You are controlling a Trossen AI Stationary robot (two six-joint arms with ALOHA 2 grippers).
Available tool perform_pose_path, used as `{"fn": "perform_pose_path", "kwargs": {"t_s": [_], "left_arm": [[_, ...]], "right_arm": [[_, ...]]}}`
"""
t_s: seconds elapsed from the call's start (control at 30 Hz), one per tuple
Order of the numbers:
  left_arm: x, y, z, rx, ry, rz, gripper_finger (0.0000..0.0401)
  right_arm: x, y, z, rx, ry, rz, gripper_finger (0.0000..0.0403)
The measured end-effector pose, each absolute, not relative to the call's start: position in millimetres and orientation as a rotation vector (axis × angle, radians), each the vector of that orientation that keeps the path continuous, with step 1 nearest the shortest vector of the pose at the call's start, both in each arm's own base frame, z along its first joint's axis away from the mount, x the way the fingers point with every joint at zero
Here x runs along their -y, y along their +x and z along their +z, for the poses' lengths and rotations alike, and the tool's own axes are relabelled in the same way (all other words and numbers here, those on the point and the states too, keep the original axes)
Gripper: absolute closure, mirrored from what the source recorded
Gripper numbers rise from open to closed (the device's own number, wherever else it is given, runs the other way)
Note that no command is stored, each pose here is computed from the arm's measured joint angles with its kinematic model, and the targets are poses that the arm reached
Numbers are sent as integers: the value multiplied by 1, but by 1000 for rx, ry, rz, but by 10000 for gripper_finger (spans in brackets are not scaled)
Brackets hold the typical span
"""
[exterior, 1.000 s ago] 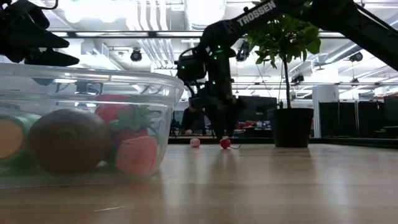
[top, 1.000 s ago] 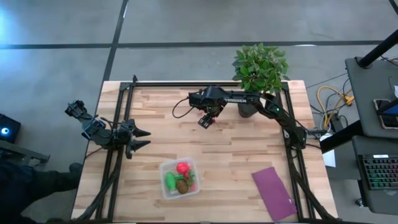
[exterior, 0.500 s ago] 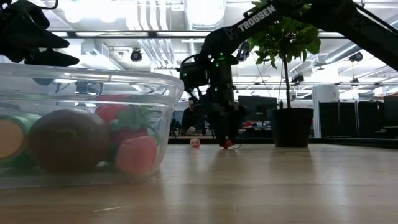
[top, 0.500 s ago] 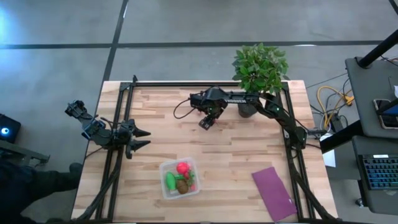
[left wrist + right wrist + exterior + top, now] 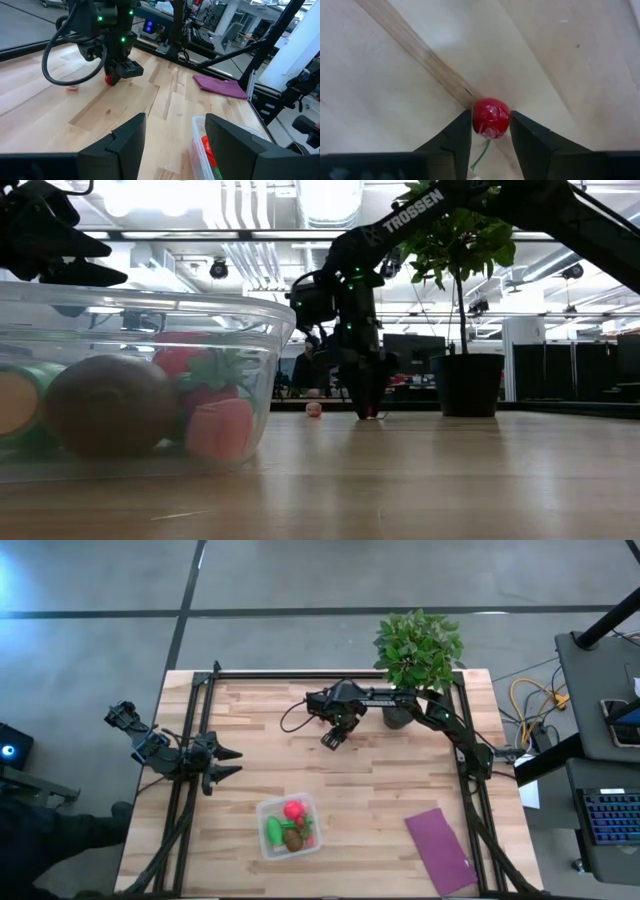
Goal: Pick and placing Produce into tupperware
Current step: Put the cherry into the transparent bin
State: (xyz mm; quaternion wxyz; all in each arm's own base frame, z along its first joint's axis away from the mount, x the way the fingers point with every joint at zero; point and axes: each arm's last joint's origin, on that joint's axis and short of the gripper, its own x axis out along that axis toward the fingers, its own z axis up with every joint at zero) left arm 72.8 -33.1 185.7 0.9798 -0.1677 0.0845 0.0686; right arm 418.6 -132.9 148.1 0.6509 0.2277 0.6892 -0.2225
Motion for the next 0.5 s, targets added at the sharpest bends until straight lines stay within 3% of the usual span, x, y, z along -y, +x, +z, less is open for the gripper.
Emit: {"fn": "perform_pose_path", "kwargs": {"t_s": [0.27, 0.5], "left_arm": [[33, 73, 186, -170, -337, 139, 209], [33, 73, 186, -171, -337, 138, 209]], "right_arm": [[134, 422, 153, -1544, 518, -507, 321], [125, 426, 168, -1558, 592, -441, 317]]}}
